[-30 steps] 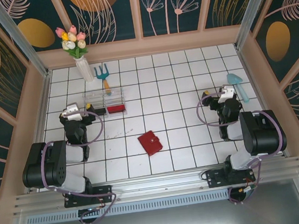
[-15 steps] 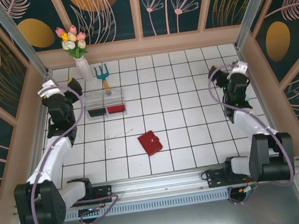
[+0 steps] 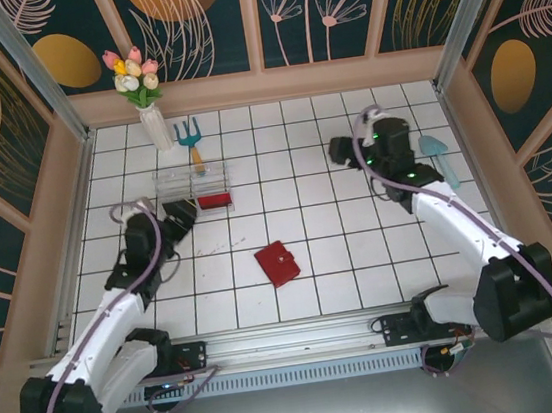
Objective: Take the credit cards out of the card holder
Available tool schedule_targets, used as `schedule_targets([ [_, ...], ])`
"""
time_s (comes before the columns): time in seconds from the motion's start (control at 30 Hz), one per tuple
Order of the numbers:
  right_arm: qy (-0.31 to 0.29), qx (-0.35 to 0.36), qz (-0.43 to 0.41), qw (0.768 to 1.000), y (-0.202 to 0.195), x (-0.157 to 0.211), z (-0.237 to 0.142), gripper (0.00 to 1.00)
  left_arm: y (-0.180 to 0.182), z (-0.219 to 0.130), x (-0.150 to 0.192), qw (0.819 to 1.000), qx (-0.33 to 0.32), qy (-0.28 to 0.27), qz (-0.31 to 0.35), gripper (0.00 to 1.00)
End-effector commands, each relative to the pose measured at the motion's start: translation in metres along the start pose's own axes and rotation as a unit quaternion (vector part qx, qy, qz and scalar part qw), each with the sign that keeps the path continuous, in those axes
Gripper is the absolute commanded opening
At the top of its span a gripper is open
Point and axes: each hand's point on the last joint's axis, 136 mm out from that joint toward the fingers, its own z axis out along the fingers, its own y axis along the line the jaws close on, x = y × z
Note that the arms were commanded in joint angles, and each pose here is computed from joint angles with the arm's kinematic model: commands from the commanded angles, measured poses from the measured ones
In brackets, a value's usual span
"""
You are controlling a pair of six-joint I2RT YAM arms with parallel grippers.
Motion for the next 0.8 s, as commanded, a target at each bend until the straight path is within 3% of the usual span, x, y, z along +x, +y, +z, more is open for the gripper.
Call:
schedule_targets([
  [0.0,0.103,-0.018,-0.05,0.993,0.03,0.06,0.002,0.78,-0.006,-0.002,0.037,0.996,0.027,0.035,-0.081,0.74],
  [0.17,0.177,-0.056,-0.088,0.979,0.077,0.134,-0.002,0.63,-0.014,0.001,0.098,0.99,0.044,0.09,-0.099,0.71],
  [0.43,0.284,-0.082,-0.095,0.951,0.1,0.221,0.005,0.08,-0.023,0.017,0.163,0.98,0.044,0.173,-0.084,0.64],
  [0.77,0.326,-0.093,-0.11,0.934,0.105,0.263,0.007,0.06,-0.008,0.02,0.199,0.971,0.011,0.231,-0.061,0.57],
])
